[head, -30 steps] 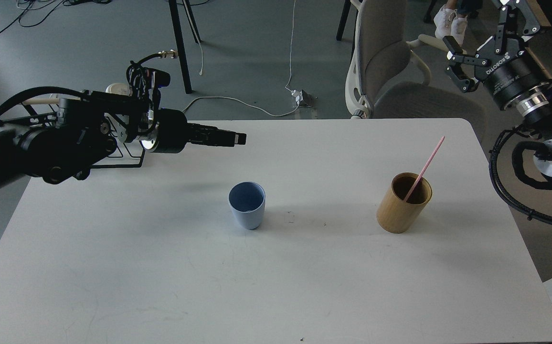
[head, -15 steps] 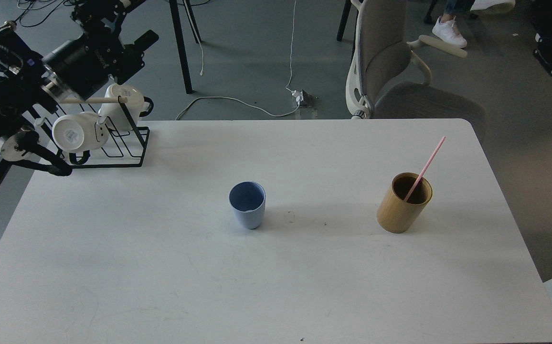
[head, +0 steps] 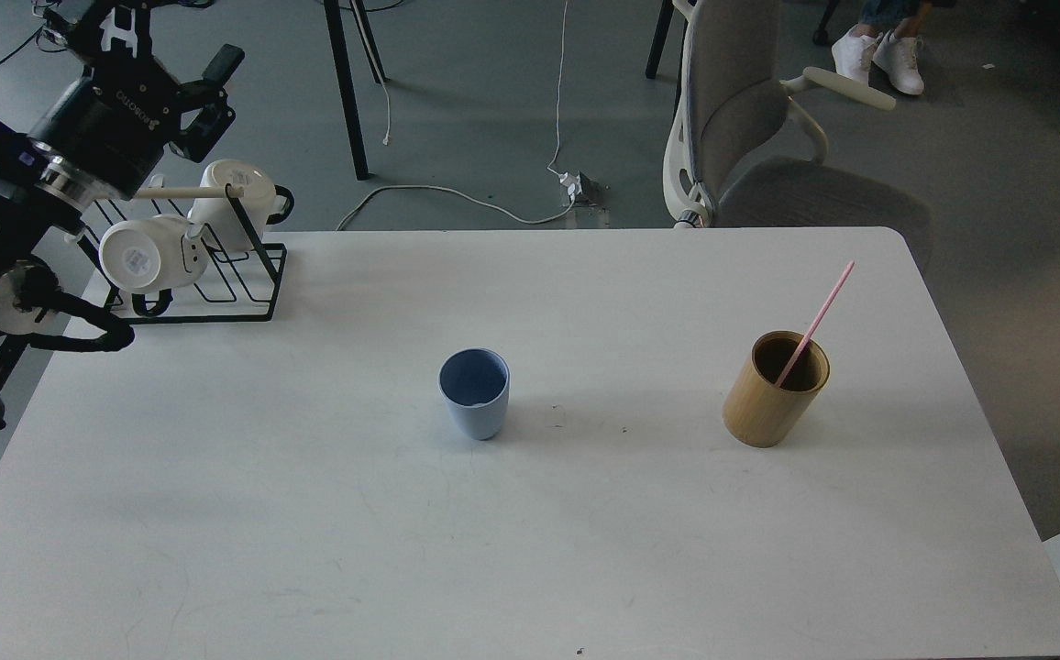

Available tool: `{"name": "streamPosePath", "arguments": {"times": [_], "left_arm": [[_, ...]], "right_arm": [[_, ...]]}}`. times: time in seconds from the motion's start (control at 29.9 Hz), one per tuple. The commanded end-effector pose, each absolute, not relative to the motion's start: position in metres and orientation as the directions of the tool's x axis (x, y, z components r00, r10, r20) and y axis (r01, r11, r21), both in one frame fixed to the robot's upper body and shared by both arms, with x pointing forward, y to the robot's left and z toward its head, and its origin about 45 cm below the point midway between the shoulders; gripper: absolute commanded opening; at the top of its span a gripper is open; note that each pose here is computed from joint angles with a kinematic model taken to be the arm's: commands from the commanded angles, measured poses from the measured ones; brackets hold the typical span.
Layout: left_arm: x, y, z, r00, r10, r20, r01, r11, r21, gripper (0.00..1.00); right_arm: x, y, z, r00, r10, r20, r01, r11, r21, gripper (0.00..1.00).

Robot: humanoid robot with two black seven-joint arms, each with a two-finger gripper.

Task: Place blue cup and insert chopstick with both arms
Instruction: 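Reach the right gripper to the straw in the tan cup and grasp it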

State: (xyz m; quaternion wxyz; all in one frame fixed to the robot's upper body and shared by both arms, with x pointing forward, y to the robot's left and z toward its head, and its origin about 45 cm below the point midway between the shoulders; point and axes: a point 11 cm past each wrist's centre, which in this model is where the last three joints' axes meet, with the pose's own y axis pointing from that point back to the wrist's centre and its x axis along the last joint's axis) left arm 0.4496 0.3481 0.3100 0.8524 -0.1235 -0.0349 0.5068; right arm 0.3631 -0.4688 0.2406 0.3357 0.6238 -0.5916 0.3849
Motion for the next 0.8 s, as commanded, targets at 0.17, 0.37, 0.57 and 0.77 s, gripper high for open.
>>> {"name": "streamPosePath", "arguments": {"times": [0.17, 0.37, 0.57, 0.77], "left_arm": [[0.45, 0.346, 0.309, 0.486, 0.871, -0.069, -0.855, 0.457, -0.245, 0.89], [0.449, 0.349, 0.309, 0.481, 0.874, -0.066, -0.858, 0.453, -0.243, 0.89], [0.448, 0.35, 0.306, 0.479, 0.875, -0.069, -0.86, 0.452, -0.237, 0.9], [0.448, 0.351, 0.305, 0.477, 0.876, -0.069, -0.861, 0.45, -0.236, 0.9]], "right_arm": [[0.345, -0.385, 0.133, 0.28, -0.486, 0.828, -0.954, -0.238, 0.183, 0.95], [0.345, -0.358, 0.12, 0.311, -0.511, 0.802, -0.942, -0.279, 0.188, 0.95], [0.349, -0.342, 0.121, 0.322, -0.495, 0.807, -0.931, -0.321, 0.175, 0.95], [0.352, -0.336, 0.123, 0.322, -0.498, 0.805, -0.929, -0.33, 0.168, 0.9]]}}
